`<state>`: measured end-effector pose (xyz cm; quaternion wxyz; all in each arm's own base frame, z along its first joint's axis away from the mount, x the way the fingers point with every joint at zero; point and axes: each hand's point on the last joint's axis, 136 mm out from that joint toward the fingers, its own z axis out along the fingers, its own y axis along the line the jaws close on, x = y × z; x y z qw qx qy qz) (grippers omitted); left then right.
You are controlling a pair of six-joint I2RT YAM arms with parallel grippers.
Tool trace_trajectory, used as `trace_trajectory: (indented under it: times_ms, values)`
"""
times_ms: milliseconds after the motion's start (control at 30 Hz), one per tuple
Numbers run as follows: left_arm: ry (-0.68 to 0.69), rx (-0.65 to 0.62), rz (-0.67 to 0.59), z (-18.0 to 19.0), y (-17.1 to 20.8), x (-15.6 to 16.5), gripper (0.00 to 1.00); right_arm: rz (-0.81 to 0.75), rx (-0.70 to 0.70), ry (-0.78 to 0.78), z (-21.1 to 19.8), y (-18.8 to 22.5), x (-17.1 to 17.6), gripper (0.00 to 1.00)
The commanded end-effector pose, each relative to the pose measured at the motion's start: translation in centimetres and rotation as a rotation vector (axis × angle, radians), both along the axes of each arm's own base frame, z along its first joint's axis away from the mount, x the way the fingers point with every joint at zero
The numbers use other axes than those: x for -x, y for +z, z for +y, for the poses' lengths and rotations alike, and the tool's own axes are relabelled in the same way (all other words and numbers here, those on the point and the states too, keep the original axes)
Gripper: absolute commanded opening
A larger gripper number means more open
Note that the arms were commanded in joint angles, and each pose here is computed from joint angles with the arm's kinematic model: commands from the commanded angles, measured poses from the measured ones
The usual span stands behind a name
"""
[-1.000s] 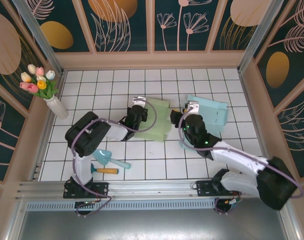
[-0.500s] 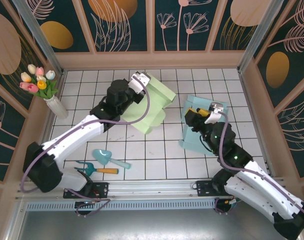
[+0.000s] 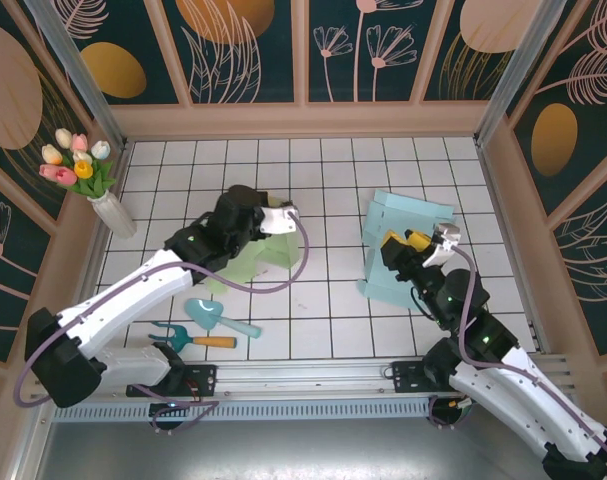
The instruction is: Fold the paper box
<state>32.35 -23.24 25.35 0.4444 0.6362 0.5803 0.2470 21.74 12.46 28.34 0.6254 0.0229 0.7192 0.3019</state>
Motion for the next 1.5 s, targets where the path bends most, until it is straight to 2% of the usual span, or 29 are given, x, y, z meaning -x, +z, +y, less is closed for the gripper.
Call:
trace_trajectory:
  times_ms: [0, 100, 233, 433, 767, 867, 1100, 1233, 1300, 1367, 1467]
  values:
    - [-0.008, -0.341, 0.000, 0.8, -2.9, 0.3, 0.03, -0.024, -0.002, -0.003, -0.2, 0.3, 0.2, 0.59]
    - [-0.049, -0.505, 0.006, -0.6, -4.7, 0.5, 0.01, -0.021, 0.004, -0.011, -0.5, 0.0, 0.2, 0.59]
    - [-0.137, -0.627, 0.084, -3.5, -7.2, 1.4, 0.01, -0.024, 0.002, -0.022, -0.8, -0.2, 0.3, 0.59]
    - [-0.223, -0.707, 0.177, -7.9, -10.2, 1.5, 0.04, -0.032, 0.001, -0.026, -1.0, -0.1, 0.4, 0.60]
    - [-0.274, -0.803, 0.266, -10.3, -17.1, 0.6, 0.08, -0.031, 0.005, -0.036, -1.2, -0.1, 0.3, 0.61]
    - [-0.275, -0.809, 0.255, -10.6, -18.4, 0.2, 0.12, -0.031, 0.004, -0.036, -1.2, -0.1, 0.4, 0.62]
    - [-0.271, -0.797, 0.240, -11.0, -18.8, -0.2, 0.32, -0.028, 0.005, -0.040, -1.3, -0.3, 0.3, 0.63]
    - [-0.263, -0.796, 0.226, -10.7, -18.1, -0.3, 0.39, -0.028, 0.007, -0.046, -1.3, -0.3, 0.3, 0.63]
    - [-0.250, -0.790, 0.204, -10.7, -17.4, -0.4, 0.38, -0.027, 0.008, -0.049, -1.4, -0.4, 0.2, 0.63]
    - [-0.234, -0.754, 0.171, -11.0, -16.3, -0.8, 0.38, -0.027, 0.010, -0.052, -1.4, -0.4, 0.2, 0.63]
    - [-0.186, -0.597, 0.124, -12.2, -13.1, -1.3, 0.37, -0.027, 0.012, -0.063, -1.6, -0.5, 0.1, 0.63]
